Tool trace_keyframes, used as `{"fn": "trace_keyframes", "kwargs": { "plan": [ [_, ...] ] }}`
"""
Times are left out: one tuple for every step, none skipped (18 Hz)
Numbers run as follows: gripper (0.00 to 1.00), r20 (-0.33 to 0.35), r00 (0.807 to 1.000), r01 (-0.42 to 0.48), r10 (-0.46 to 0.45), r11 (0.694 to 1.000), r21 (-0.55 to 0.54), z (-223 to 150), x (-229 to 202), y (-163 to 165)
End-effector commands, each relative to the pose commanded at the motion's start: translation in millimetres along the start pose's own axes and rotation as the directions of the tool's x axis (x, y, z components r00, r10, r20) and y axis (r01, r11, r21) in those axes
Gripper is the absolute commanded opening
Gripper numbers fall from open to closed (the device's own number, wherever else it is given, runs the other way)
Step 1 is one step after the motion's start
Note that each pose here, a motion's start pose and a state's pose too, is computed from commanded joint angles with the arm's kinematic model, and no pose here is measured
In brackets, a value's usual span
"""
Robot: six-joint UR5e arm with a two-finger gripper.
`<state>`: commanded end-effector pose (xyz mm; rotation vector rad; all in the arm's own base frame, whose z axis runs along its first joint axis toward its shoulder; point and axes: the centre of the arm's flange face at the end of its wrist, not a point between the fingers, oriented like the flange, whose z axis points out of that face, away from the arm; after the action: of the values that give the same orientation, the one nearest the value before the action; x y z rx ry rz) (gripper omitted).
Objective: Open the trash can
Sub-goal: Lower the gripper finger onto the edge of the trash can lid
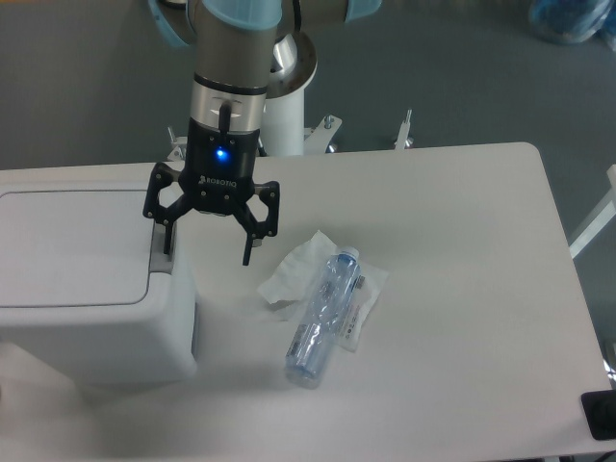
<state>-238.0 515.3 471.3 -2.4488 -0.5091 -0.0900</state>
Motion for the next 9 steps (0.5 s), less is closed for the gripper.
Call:
{"fn": "trace_keyframes", "kwargs": {
  "plan": [
    [1.0, 0.0, 1.0, 0.001, -0.001, 1.0, -0.001, 0.9, -0.3, 0.1],
    [1.0, 0.0, 1.0, 0.0, 0.0, 1.0, 0.0, 0.4, -0.1, 0.4],
    [1.0, 0.0, 1.0, -0.001, 0.001, 1.0, -0.001, 1.0, -0.1, 1.0],
    [1.0, 0.001, 1.0, 0.0, 0.0, 1.0, -0.005, 2.0, -0.4, 2.3],
    [1.0, 0.001, 1.0, 0.0, 0.0, 1.0, -0.005, 2.4, -0.5, 2.7],
    [1.0, 0.001, 1.0, 0.0, 0.0, 1.0, -0.005, 2.5, -0.5, 2.7],
    [1.0, 0.001, 1.0, -0.001, 0.001, 1.0, -0.005, 2.5, -0.5, 2.7],
    [1.0, 0.0, 1.0, -0.001, 0.001, 1.0, -0.006, 2.6, -0.5, 2.9],
    [1.0, 0.0, 1.0, 0.0, 0.0, 1.0, -0.007, 3.2, -0.4, 4.4]
  ]
}}
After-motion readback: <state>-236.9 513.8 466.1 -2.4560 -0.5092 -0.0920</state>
